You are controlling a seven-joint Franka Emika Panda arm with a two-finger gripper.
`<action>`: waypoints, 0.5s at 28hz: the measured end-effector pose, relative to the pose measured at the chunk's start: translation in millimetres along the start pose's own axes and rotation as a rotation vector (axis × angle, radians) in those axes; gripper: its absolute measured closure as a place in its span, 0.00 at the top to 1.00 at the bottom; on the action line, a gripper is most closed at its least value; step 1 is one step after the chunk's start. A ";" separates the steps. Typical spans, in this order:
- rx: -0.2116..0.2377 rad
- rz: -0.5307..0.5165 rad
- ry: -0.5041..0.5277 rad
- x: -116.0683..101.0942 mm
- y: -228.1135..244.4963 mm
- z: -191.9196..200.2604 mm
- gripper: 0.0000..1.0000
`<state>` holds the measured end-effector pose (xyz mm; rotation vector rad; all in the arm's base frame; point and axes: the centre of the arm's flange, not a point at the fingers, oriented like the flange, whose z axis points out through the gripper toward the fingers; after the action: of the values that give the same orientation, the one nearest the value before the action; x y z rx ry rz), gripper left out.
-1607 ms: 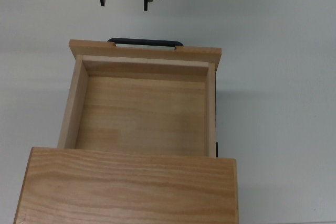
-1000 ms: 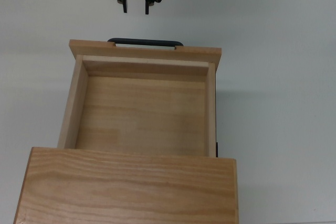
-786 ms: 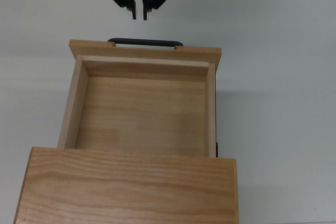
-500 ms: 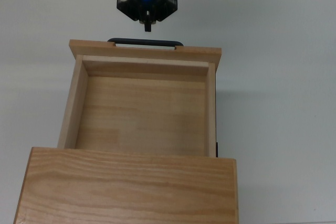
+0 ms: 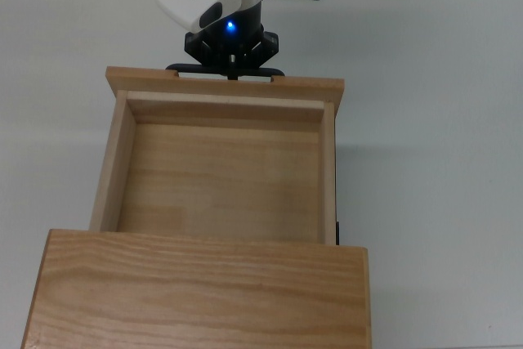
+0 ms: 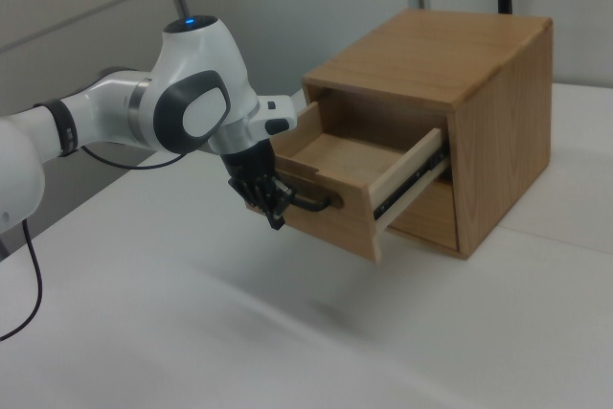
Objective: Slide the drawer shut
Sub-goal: 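Move the gripper down to the black handle of the open drawer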
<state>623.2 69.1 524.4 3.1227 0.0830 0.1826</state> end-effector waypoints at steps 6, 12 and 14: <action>0.002 0.005 0.048 9.0 2.8 1.5 0.01; 0.003 0.014 0.078 30.4 7.8 3.0 0.01; 0.002 0.019 0.094 38.9 10.2 4.8 0.01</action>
<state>662.8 61.0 524.4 3.1173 0.0545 0.3303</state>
